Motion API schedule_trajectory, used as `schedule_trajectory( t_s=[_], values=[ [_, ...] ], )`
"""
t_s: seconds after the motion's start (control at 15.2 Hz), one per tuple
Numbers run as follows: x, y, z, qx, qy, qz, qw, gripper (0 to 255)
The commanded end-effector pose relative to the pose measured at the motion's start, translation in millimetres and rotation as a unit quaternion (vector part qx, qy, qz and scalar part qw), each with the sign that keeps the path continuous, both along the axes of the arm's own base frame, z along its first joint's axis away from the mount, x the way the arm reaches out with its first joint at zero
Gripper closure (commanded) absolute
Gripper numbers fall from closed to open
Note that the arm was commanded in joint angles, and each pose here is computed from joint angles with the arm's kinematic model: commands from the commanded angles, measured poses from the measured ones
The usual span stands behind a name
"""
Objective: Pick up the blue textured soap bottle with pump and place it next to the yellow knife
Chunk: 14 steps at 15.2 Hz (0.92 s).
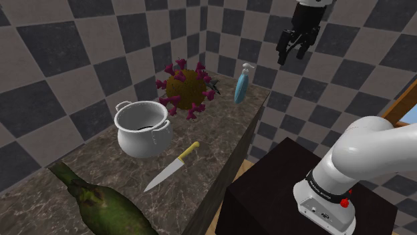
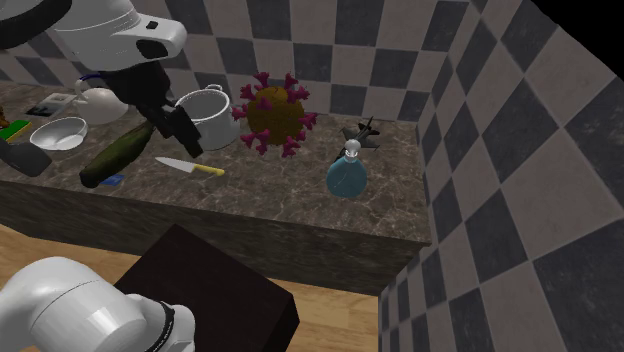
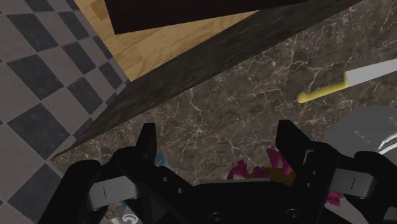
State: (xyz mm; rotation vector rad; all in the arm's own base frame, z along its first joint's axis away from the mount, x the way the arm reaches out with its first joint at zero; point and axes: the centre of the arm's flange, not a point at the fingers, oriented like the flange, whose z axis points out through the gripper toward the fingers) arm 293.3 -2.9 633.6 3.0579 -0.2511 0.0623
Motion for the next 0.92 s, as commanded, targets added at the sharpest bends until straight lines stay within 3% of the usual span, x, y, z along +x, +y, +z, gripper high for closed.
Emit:
schedule_trajectory(
  t_s=[0.0,0.86],
  values=[
    [0,0,0,0.0,0.0,0.0,1.0,0],
    [130,-86,-65,-0.021,0.007,0.029,0.9993,0]
  ],
)
